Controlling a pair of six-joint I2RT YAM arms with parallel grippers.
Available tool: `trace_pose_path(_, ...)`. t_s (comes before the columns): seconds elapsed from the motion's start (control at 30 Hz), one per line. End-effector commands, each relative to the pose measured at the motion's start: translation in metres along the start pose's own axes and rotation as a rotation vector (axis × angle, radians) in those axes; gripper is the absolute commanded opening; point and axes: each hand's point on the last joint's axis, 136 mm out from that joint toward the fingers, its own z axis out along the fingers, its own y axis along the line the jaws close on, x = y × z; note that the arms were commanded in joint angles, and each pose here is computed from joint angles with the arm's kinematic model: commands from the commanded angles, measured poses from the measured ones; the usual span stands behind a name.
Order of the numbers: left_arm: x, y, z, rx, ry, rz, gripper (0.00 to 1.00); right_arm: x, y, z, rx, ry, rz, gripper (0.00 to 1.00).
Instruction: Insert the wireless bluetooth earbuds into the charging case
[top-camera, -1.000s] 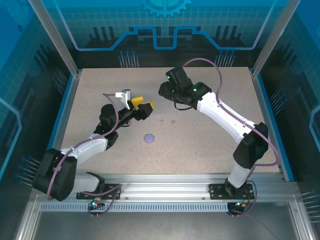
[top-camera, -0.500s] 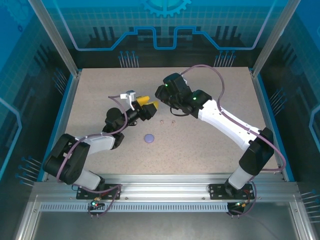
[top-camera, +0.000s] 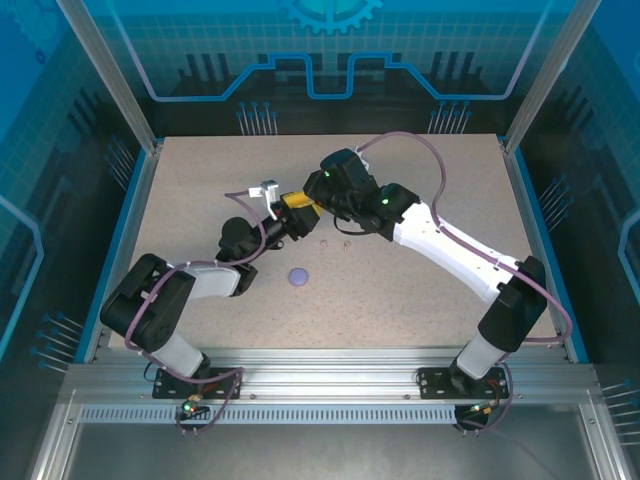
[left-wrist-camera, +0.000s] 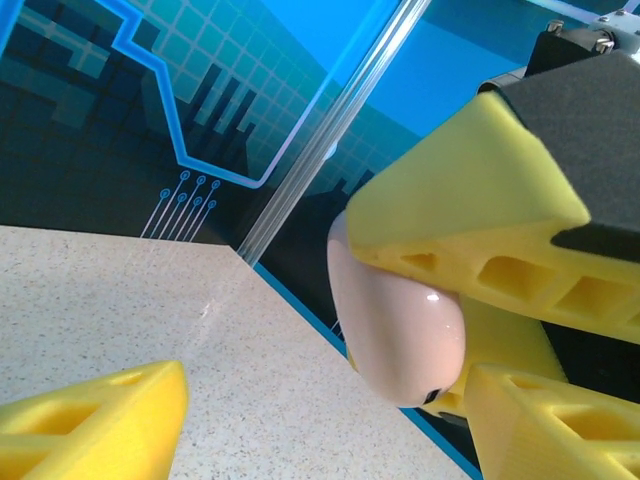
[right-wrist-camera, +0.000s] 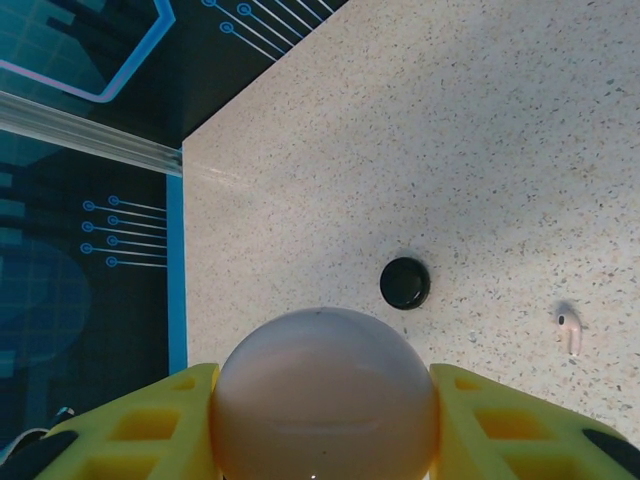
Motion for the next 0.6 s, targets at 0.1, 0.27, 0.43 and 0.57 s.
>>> trace_pose_path(0.1,-0.0211,-0.0187,0.0087,0.051,-0.082,0.044,0.68,-0.0034,0.0098,-0.0143,-0.050,-0.037,0.035,0.32)
trace_pose_path(0.27,-0.0255,-0.0187,0.0079,0.044,-0.096,0.055,0.57,-0.0043,0.0088,-0.0173,-0.053,-0.041,0.037,0.32)
trace_pose_path(0.43,-0.0282,-0.0201,0.0096,0.049,-0.102,0.056,0.48,-0.0030,0.0088,-0.0186,-0.060,-0.036,0.039,0.32)
trace_pose_path(0.57,-0.0285,-0.0219,0.0117,0.058,-0.100,0.049,0.42,-0.0013,0.0114,-0.0192,-0.076,-0.029,0.043,0.32)
